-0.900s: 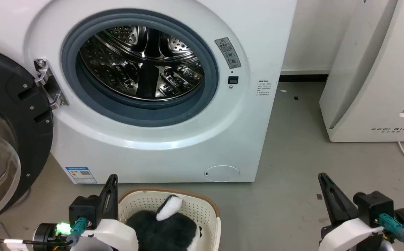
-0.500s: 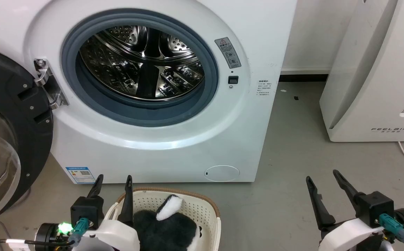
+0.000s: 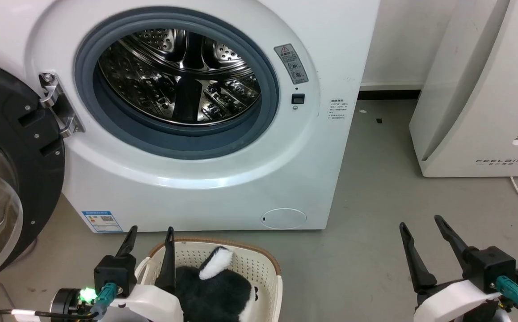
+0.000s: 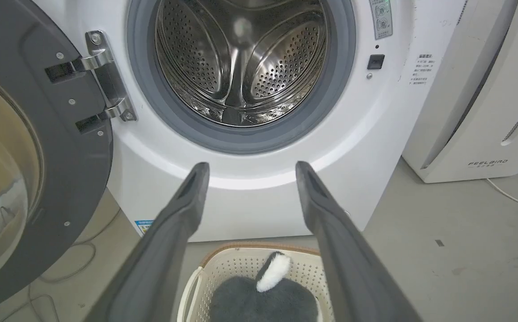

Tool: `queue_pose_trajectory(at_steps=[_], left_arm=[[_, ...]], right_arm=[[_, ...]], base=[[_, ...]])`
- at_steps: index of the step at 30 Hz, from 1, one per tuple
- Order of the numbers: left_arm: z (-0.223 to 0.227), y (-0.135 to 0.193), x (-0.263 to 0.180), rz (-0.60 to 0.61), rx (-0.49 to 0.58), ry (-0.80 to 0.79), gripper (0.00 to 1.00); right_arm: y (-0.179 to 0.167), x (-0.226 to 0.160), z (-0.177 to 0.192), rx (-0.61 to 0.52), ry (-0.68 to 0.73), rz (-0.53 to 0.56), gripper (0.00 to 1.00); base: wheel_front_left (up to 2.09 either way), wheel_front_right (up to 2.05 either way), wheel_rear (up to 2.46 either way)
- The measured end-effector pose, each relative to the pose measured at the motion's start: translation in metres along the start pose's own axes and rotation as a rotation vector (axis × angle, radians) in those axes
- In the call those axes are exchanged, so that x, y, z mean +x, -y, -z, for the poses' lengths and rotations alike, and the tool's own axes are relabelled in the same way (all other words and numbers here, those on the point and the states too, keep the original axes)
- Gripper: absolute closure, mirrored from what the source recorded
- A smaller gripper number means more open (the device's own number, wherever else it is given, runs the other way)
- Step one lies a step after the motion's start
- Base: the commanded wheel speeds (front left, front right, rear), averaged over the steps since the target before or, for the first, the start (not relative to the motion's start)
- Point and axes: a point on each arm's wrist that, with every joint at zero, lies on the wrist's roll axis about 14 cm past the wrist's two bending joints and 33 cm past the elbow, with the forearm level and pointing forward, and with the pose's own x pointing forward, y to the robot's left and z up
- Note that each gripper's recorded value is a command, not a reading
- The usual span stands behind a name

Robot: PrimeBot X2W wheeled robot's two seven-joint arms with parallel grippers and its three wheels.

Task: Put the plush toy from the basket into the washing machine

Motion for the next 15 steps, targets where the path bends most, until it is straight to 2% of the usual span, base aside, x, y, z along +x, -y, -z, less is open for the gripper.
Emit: queue_pose_trajectory(at_steps=[15], left_arm=[[0.029, 0.012, 0.015, 0.034, -0.024, -0.071, 0.00]], right_arm=[[0.005, 0.006, 0.014, 0.020, -0.022, 0.013, 0.00]], base=[[0.00, 0.00, 0.00]])
